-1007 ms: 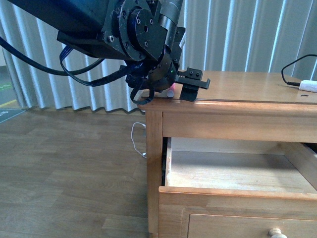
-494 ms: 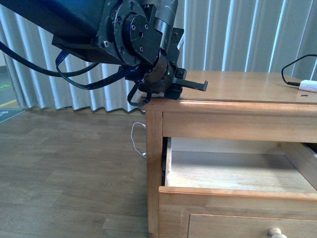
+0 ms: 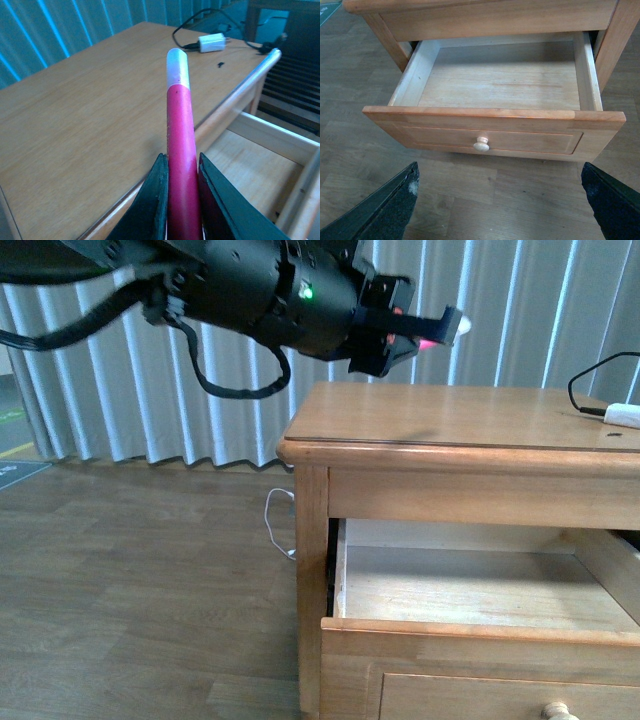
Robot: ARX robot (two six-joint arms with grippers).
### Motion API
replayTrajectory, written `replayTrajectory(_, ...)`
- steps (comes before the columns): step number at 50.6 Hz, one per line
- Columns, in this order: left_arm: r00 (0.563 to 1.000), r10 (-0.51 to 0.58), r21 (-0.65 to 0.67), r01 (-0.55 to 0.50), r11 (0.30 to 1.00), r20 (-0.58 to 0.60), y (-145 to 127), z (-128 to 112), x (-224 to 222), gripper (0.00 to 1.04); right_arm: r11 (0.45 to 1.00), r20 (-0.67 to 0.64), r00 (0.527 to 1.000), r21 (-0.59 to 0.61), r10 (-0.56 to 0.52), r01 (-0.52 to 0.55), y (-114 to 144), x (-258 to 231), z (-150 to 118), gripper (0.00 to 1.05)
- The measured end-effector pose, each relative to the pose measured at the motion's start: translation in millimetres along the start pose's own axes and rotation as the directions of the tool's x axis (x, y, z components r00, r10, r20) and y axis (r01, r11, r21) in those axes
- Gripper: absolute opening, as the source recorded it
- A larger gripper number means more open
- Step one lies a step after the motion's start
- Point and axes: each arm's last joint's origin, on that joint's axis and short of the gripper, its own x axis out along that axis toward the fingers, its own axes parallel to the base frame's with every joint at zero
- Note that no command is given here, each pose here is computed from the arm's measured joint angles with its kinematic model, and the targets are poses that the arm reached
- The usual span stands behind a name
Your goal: Place pink marker in drawer with both arms
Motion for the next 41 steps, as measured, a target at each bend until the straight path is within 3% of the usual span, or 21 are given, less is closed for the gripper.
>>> replayTrajectory(10,0.995,-0.089,0.073,0.092,0.993,-0.044,-18.2,-10.9,-11.2,0.15,1.000,0.000,1.000,0.000,0.000,0.000,0.0,0.0,0.0,0.96)
replayTrajectory(32,0.974,-0.092,0.070,0.108,0.992,-0.208,-41.5,-88.3,30.7,0.15,1.000,0.000,1.000,0.000,0.000,0.000,0.0,0.1,0.0,0.96)
replayTrajectory(41,0.963,-0.089,0.055,0.106,0.993,-0.253,-45.8,-109.0,48.0,0.15,1.000,0.000,1.000,0.000,0.000,0.000,0.0,0.1,0.0,0.96)
